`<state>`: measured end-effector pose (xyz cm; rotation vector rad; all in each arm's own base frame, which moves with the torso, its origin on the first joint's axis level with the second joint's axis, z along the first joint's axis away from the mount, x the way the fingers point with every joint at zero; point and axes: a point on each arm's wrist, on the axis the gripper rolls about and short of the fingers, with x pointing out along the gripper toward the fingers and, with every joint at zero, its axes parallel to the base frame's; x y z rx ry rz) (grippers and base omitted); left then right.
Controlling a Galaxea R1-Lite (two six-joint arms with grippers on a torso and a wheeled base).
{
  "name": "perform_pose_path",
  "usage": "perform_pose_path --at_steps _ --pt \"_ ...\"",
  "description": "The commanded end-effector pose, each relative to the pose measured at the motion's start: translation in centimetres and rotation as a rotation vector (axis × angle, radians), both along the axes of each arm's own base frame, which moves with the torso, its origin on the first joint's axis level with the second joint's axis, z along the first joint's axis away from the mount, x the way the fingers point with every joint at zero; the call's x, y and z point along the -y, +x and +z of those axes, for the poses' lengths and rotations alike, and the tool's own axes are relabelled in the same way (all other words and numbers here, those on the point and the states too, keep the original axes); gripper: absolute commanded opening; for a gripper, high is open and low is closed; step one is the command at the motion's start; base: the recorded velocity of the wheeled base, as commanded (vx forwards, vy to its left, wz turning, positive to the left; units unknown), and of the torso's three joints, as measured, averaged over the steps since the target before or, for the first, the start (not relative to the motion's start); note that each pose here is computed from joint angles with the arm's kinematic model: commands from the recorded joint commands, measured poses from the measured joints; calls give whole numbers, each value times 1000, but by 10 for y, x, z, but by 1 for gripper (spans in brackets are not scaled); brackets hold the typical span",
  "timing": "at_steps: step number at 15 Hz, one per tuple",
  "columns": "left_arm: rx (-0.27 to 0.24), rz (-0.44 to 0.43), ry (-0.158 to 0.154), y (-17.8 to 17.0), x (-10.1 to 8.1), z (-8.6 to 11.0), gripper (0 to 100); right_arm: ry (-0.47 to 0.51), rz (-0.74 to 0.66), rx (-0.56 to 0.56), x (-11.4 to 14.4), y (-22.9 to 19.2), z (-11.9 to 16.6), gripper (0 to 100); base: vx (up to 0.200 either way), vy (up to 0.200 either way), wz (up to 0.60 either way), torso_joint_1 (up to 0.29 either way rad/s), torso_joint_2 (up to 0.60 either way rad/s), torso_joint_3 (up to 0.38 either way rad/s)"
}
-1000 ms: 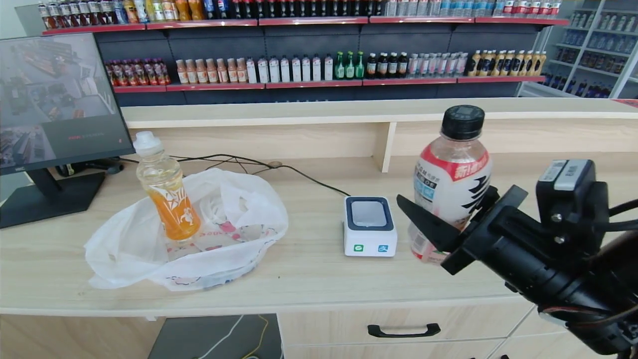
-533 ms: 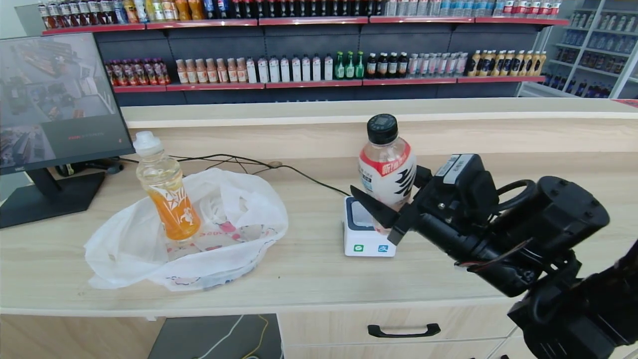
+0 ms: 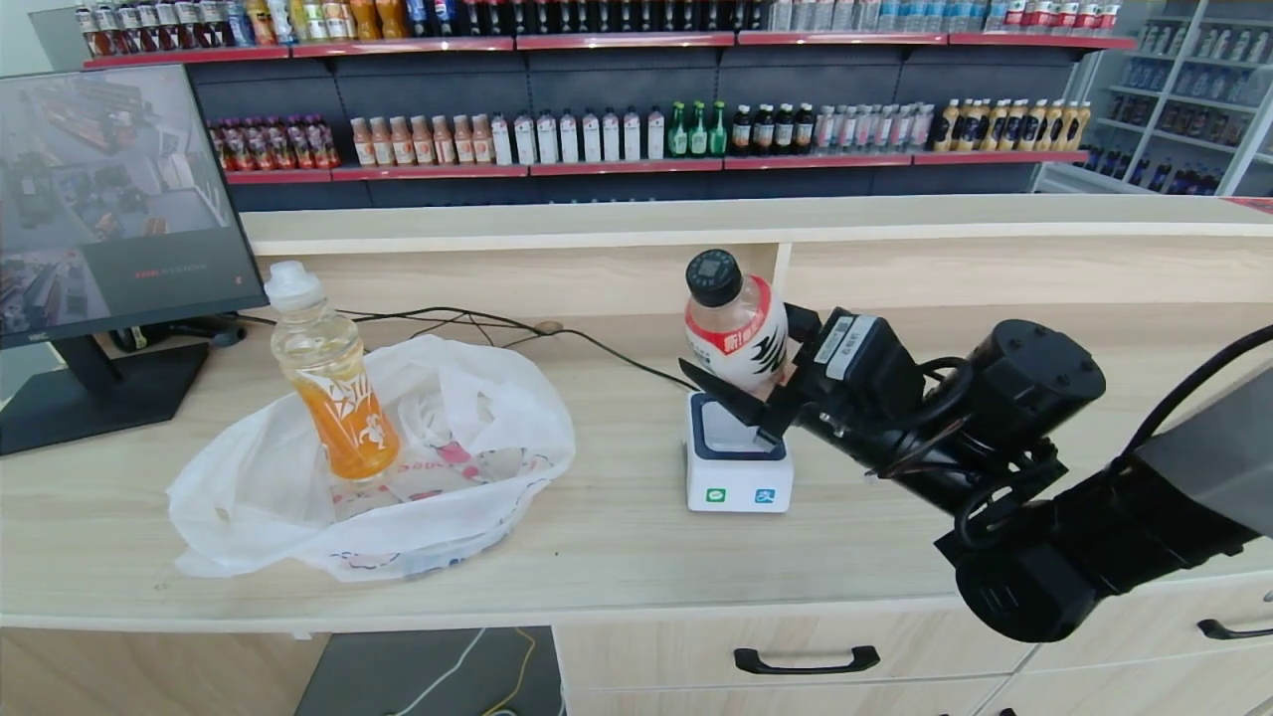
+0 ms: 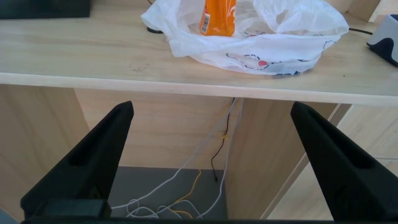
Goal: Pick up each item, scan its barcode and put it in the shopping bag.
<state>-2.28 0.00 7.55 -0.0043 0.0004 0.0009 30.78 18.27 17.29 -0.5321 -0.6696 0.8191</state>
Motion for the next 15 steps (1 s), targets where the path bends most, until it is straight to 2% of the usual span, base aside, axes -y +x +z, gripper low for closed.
perform_pose_path --at_steps 1,4,6,12,15 --pt "0 1 0 0 0 0 100 -17 -4 10 5 12 -5 0 0 0 0 0 0 0" --pt "0 1 0 0 0 0 100 -75 -19 54 16 20 -12 0 0 0 0 0 0 0" --pt "0 1 0 0 0 0 100 -85 -34 111 24 28 -5 0 0 0 0 0 0 0" --pt "0 1 0 0 0 0 100 -138 74 145 26 43 -16 0 0 0 0 0 0 0" --pt "0 1 0 0 0 0 100 -174 175 165 22 48 -24 0 0 0 0 0 0 0"
